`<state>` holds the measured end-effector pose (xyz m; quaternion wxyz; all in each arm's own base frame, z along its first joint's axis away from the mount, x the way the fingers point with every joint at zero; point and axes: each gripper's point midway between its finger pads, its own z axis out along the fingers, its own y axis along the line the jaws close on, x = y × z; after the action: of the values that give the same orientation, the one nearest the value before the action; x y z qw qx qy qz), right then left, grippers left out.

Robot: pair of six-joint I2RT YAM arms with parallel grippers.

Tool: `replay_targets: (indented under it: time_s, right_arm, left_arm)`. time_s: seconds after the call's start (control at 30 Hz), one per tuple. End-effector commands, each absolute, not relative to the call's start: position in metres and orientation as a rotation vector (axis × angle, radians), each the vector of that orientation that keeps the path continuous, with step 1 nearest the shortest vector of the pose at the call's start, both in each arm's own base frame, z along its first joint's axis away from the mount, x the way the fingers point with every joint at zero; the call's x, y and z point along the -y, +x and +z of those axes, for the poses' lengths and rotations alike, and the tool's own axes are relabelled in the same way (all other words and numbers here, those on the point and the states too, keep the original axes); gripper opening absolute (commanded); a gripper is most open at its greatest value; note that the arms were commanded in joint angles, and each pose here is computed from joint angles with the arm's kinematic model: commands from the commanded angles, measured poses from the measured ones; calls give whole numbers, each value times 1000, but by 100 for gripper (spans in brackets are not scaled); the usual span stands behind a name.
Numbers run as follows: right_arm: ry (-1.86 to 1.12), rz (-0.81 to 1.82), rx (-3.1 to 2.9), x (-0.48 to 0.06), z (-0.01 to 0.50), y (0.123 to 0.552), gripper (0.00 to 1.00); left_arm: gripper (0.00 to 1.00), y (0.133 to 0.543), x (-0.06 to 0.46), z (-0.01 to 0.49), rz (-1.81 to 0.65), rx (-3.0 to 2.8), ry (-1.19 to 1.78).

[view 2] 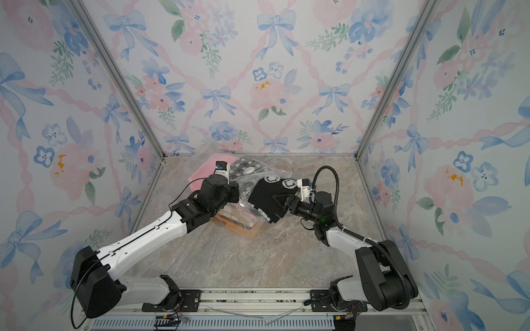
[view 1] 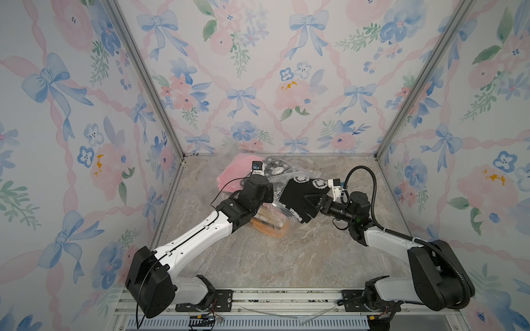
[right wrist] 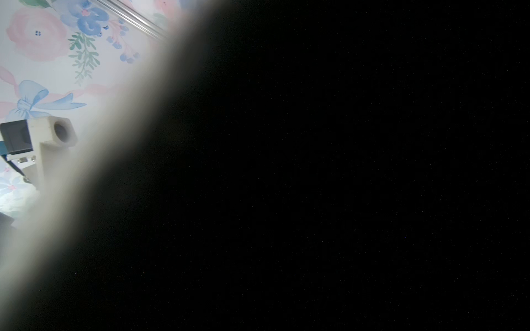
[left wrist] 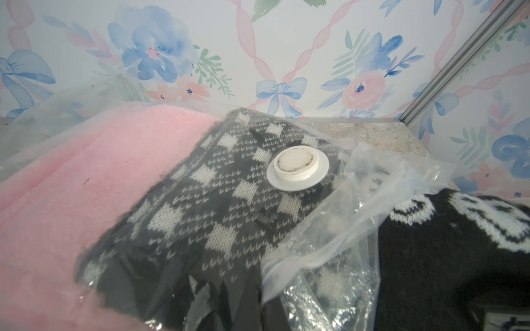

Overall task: Take the blanket out of the vacuum bag
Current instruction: Take out the blanket from the vacuum bag.

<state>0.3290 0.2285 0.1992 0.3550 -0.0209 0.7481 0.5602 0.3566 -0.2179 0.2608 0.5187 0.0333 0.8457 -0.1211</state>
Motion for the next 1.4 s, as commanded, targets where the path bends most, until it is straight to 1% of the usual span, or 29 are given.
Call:
replay_targets:
  time_s: [0.0,0.03,0.07,0.17,0.2,0.33,0.63,0.83,1.07,1.13,1.37]
  right_arm:
    - [-229,1498,-1817,-254,234,328,86]
    - [-244,1508,-1822,-258,235,328,77]
    - [-262,1524,-1822,-262,236,327,64]
    - [-258,1546,-1833,-264,236,327,5]
    - [-256,1544,-1838,-263,237,326,0]
    - [-270,1517,-1862,-259,248,317,0]
    - [-304,1410,-1918,-242,303,292,0]
    - [-170,1448,-1958,-221,318,292,0]
    - [-43,1418,-1967,-190,340,288,0]
    - [-51,1450,-1959,-187,351,281,0]
    - [2,1428,-1914,-164,385,266,0]
  left_arm:
    - [0,356,210,271,-281,-2001,71]
    - [0,356,209,272,-279,-1999,68]
    - [0,356,208,272,-277,-1999,67]
    - [0,356,206,271,-267,-1999,61]
    - [0,356,206,269,-262,-2002,62]
    - [0,358,202,268,-236,-2003,47]
    - [0,361,194,269,-206,-1997,32]
    - [0,359,199,270,-236,-2000,56]
    - [0,356,198,267,-241,-2007,65]
    - [0,355,197,268,-245,-2003,66]
    - [0,355,197,270,-252,-1995,80]
